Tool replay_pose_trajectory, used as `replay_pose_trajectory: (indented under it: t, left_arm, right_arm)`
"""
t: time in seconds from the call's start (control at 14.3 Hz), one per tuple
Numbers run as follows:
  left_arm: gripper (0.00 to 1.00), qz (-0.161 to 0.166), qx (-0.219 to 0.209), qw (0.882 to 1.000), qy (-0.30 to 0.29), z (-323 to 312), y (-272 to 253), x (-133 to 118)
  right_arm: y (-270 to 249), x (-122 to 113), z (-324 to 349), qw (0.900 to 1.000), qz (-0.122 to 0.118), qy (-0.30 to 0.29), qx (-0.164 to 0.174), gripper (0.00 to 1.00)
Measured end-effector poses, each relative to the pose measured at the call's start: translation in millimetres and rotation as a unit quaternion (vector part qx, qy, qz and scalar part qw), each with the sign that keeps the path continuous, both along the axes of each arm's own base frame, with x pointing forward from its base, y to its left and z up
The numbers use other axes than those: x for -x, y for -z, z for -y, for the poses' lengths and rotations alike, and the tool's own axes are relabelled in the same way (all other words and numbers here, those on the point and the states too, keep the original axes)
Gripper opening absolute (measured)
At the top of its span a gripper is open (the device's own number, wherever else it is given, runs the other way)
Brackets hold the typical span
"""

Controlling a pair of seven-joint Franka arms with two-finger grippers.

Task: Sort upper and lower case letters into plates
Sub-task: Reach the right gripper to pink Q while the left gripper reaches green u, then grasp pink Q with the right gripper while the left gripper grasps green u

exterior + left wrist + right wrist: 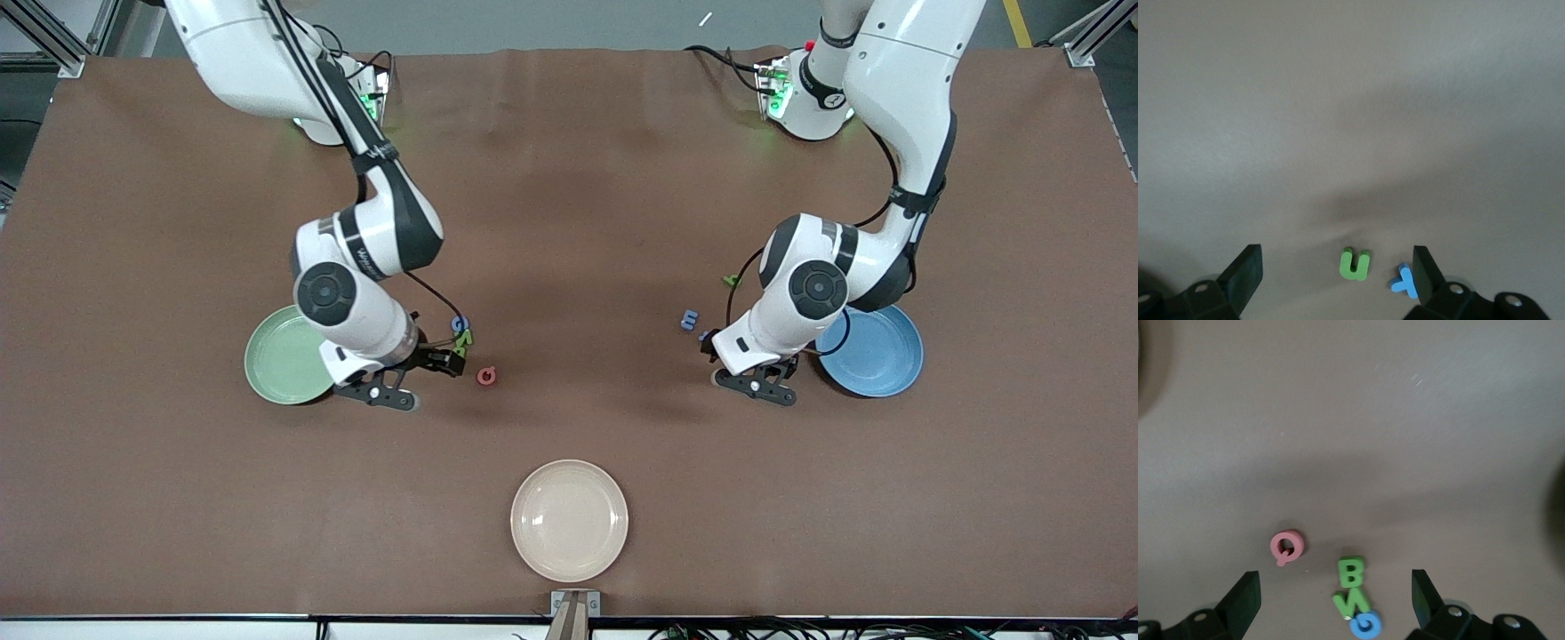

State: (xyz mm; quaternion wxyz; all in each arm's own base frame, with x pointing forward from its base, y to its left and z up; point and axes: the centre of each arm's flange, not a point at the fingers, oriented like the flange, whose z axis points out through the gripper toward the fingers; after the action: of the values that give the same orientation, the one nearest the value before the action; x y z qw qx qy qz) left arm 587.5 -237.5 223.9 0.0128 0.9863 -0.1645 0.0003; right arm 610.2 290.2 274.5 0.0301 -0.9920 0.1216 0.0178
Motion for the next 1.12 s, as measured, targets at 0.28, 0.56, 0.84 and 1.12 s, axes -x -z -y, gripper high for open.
replay_pose_trajectory:
  t: [0.28, 0.56, 0.84, 1.12]
  left_arm:
    - [0.9, -0.013, -0.016, 1.0, 0.013, -4, 20, 9]
    - [0.78, -0.021, -0.02, 0.999, 0.014, -5, 31, 12]
    - [0.7, -0.026, -0.022, 0.999, 0.015, -5, 37, 14]
    - [0.63, -0.029, -0.021, 0.999, 0.018, -2, 41, 17]
  right_arm:
    - [29, 1, -28, 0.999, 0.004, 0.036, 0.004, 0.97]
    - [42, -2, -33, 0.993, 0.007, 0.119, 0.003, 0.97]
    - [62, 2, -41, 0.983, 0.006, 0.181, 0.005, 0.97]
    - [83, 9, -59, 0.979, 0.002, 0.203, 0.01, 0.96]
